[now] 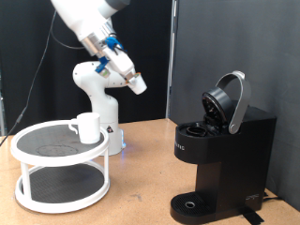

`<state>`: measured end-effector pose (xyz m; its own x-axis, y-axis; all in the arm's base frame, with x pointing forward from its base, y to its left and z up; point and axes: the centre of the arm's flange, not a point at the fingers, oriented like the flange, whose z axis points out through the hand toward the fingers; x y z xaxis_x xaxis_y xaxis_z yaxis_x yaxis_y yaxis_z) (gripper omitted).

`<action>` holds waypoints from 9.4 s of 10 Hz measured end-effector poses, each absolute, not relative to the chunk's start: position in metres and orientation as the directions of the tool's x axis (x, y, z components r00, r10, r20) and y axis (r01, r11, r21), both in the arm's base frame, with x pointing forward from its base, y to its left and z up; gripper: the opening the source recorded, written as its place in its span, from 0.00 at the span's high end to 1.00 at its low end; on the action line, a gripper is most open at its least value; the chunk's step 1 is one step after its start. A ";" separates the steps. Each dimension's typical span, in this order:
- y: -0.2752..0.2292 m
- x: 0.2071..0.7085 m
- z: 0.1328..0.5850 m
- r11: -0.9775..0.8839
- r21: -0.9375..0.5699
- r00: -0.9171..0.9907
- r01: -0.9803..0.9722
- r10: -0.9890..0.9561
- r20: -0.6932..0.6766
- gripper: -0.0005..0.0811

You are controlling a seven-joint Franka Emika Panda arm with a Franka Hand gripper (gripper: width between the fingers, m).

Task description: Make a cup of coffee with the keurig machine

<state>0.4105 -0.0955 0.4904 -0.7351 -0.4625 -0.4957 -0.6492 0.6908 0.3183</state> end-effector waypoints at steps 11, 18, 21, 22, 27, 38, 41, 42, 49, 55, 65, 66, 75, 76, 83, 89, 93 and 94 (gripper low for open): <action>-0.010 0.445 0.511 0.711 0.296 -0.725 -0.638 -0.426 -0.541 0.54; 0.012 0.455 0.507 0.716 0.283 -0.727 -0.638 -0.441 -0.526 0.54; 0.029 0.465 0.479 0.756 0.220 -0.732 -0.617 -0.448 -0.513 0.54; 0.035 0.469 0.469 0.765 0.207 -0.735 -0.610 -0.449 -0.507 0.54; 0.050 0.479 0.432 0.778 0.183 -0.746 -0.602 -0.466 -0.475 0.54; 0.055 0.483 0.397 0.787 0.199 -0.767 -0.585 -0.456 -0.450 0.25; 0.051 0.478 0.404 0.752 0.242 -0.746 -0.613 -0.450 -0.491 0.10; 0.046 0.474 0.414 0.731 0.272 -0.742 -0.626 -0.450 -0.497 0.10; 0.035 0.459 0.455 0.668 0.348 -0.730 -0.658 -0.451 -0.514 0.09; 0.039 0.474 0.540 0.627 0.351 -0.671 -0.695 -0.393 -0.628 0.09; 0.084 0.486 0.573 0.590 0.442 -0.707 -0.676 -0.350 -0.614 0.09; 0.100 0.489 0.574 0.598 0.440 -0.712 -0.670 -0.351 -0.608 0.09; 0.230 0.507 0.543 0.621 0.341 -0.689 -0.706 -0.488 -0.536 0.09; 0.236 0.509 0.537 0.619 0.337 -0.686 -0.710 -0.498 -0.530 0.09; 0.220 0.515 0.526 0.623 0.318 -0.680 -0.715 -0.514 -0.523 0.81; 0.172 0.510 0.518 0.654 0.303 -0.702 -0.693 -0.517 -0.489 0.99; 0.120 0.500 0.517 0.671 0.285 -0.705 -0.685 -0.510 -0.493 0.99; 0.107 0.497 0.513 0.675 0.275 -0.704 -0.684 -0.513 -0.491 0.99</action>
